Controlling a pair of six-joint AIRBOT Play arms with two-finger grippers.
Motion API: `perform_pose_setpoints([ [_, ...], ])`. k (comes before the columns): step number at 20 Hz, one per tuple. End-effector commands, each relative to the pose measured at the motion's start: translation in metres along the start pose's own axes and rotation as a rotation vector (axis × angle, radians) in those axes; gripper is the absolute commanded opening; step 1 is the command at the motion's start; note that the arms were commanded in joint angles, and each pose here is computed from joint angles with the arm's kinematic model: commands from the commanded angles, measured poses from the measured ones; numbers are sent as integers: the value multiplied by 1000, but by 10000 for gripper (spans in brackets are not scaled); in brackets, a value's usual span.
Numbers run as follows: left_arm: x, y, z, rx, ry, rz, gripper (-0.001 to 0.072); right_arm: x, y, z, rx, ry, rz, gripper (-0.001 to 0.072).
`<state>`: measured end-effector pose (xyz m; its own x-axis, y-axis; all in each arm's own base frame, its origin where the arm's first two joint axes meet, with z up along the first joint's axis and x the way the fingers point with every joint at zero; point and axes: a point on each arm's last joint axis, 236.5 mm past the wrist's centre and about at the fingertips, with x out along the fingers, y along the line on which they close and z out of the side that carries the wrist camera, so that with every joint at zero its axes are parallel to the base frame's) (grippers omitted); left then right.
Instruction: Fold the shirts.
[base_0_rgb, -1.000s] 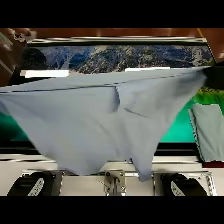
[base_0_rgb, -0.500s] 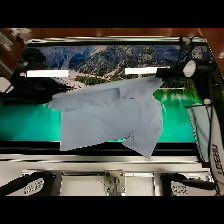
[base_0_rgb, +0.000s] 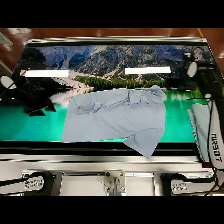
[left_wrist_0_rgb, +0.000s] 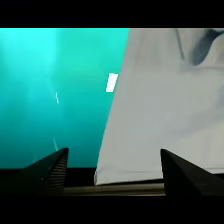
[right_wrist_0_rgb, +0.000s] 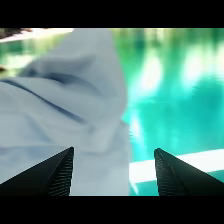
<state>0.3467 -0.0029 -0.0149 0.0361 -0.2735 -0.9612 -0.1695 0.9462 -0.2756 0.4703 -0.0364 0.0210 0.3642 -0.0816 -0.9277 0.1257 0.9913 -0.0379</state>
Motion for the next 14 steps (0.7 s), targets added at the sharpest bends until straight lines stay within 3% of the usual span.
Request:
perform_pose_setpoints([
  [1, -17, 32, -53, -49, 77, -15, 670, -36, -82, -70, -10, 257, -66, 600],
  [3, 10, 49, -97, -150, 138, -49, 671, -38, -78, -101, 158, 316, 159, 600],
  [6, 56, 33, -125, -277, 128, -241, 672, -40, -50, -118, 410, 315, 482, 601],
  [9, 82, 16, -117, -348, 45, -330, 671, -32, -39, -139, 445, 374, 534, 601],
  [14, 102, 7, -108, -316, -7, -291, 663, -25, -36, -139, 438, 365, 525, 601],
])
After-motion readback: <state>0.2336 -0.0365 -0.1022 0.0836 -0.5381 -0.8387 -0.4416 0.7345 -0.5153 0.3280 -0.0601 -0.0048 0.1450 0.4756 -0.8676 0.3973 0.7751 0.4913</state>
